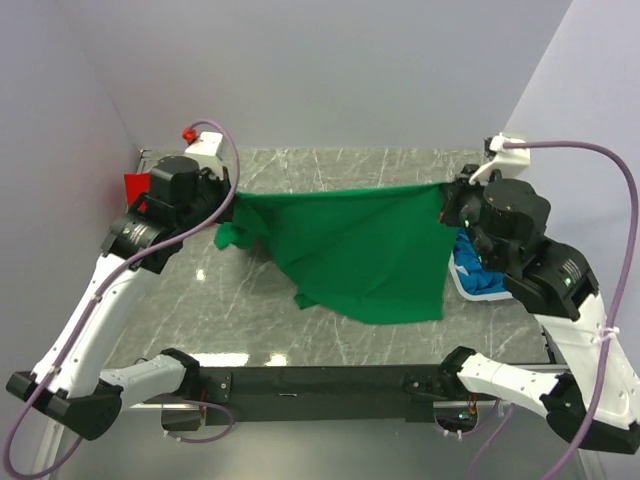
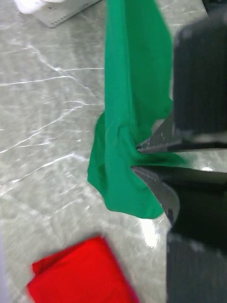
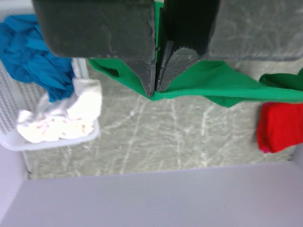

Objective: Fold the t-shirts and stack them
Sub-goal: Flatten the tshirt out

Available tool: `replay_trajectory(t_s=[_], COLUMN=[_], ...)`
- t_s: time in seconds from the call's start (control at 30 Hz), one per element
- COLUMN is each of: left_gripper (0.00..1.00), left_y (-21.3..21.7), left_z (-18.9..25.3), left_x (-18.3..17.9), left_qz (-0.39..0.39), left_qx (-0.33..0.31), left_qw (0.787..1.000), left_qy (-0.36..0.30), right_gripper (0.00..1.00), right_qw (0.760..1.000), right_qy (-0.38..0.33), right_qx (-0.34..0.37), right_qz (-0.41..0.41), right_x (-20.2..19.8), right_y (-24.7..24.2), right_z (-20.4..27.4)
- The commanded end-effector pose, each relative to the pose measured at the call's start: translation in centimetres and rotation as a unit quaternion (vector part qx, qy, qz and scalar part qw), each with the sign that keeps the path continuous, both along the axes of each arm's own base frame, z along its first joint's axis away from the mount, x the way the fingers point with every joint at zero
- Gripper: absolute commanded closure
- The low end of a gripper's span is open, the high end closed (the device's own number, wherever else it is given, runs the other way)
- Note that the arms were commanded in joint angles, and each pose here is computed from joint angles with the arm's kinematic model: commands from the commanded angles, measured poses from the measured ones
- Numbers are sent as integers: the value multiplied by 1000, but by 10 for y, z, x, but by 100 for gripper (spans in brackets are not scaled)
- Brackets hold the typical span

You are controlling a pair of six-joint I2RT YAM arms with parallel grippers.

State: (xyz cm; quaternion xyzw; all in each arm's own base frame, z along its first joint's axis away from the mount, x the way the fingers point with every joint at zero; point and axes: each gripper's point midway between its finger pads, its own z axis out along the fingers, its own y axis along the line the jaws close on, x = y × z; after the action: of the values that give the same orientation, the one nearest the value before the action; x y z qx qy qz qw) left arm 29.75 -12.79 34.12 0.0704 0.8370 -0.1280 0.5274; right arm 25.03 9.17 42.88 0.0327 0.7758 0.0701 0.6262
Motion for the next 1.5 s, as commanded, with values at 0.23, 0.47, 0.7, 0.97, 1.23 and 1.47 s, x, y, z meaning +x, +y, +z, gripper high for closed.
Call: replay_trajectory(t_s=[0.23,0.47,0.7,0.97,1.23,1.47], left_gripper=[59,36,32,31,33,33], left_y=[-44,-76,-107,-124,-128,-132], left_z=[-152,-189,-207,-242,-264,-291], left_x=[-11,-27,-53,-75,-106,-120], left_qz=[-27,-42,-96,-101,-106,-113], left_qx=[-26,-26,-45,-31,-14,-5], left_qw=[982,980,978,965,955,944], left_qy=[184,194,180,239,275,309], right_gripper=[100,100,100,100,100,100], right_qw=[996,993,992,992,991,991], right_qy=[80,110,119,123,128,130], right_qx=[-40,-36,-37,-35,-39,-38], right_qz=[-31,-15,-7,-4,-8,-7], right_x=[-1,5,6,6,6,9], right_y=[-10,3,8,8,6,7], right_z=[-90,-124,-136,-142,-149,-151])
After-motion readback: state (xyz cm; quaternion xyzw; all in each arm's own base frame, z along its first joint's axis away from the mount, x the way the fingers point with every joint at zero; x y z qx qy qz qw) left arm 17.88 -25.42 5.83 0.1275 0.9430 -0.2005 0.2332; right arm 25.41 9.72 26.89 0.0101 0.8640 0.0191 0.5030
